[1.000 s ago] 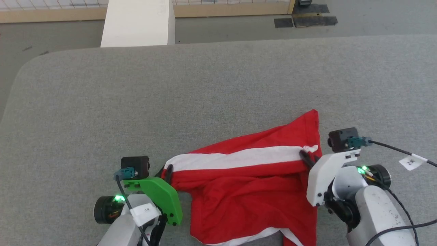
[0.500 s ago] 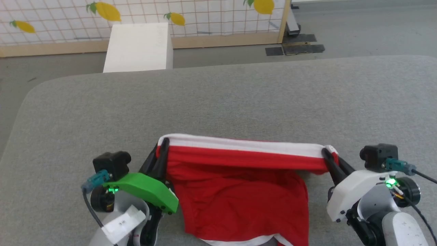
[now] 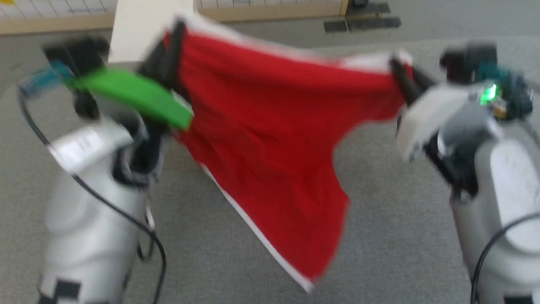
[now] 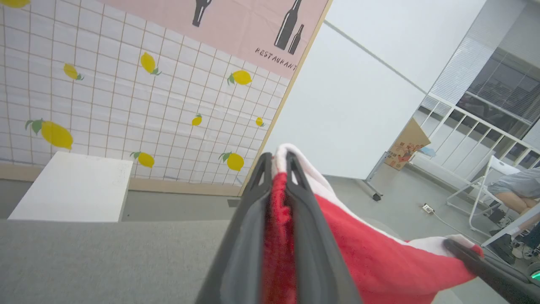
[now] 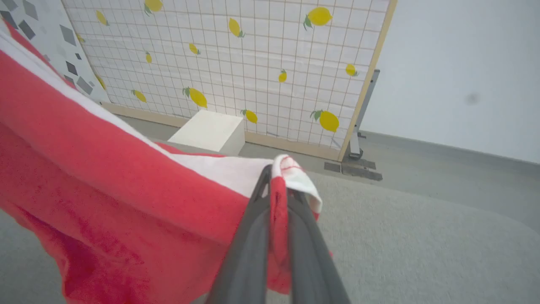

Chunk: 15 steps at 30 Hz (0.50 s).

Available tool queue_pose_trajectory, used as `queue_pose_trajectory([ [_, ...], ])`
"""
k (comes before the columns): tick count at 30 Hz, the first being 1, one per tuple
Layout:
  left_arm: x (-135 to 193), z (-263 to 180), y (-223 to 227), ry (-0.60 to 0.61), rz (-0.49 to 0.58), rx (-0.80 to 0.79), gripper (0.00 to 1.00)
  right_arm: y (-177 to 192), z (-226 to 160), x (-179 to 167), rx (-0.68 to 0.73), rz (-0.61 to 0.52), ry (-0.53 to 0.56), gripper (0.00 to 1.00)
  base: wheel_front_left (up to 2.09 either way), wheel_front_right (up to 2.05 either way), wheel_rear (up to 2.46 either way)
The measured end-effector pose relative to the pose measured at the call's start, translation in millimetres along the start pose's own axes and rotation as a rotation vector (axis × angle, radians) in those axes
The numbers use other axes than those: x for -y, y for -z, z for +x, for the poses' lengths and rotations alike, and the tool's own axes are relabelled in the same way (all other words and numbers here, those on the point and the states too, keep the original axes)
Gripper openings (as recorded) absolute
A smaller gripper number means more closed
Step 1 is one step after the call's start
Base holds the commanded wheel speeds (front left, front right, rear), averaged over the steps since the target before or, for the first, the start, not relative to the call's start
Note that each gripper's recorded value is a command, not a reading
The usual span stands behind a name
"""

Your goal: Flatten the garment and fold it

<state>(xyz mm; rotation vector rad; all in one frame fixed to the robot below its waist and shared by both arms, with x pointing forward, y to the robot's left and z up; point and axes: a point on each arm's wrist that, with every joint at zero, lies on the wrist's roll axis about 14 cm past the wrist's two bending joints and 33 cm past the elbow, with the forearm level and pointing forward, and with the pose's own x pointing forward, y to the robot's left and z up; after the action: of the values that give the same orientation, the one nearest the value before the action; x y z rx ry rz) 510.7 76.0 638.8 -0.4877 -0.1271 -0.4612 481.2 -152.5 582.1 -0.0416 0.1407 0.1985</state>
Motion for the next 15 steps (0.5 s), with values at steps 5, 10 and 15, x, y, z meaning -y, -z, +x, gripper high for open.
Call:
queue_pose_trajectory([
  [5,-17,50,-45,0.005,0.001,0.146,0.00,-48,49,6,0.105,-0.066,-0.012,0.00,0.00,0.00,0.00],
  [10,-36,84,-78,-0.014,-0.008,0.304,0.00,-85,87,16,0.223,-0.120,0.007,0.00,0.00,0.00,0.00],
  [15,-48,104,-93,-0.009,0.012,0.432,0.00,-113,111,25,0.353,-0.161,0.033,0.00,0.00,0.00,0.00],
])
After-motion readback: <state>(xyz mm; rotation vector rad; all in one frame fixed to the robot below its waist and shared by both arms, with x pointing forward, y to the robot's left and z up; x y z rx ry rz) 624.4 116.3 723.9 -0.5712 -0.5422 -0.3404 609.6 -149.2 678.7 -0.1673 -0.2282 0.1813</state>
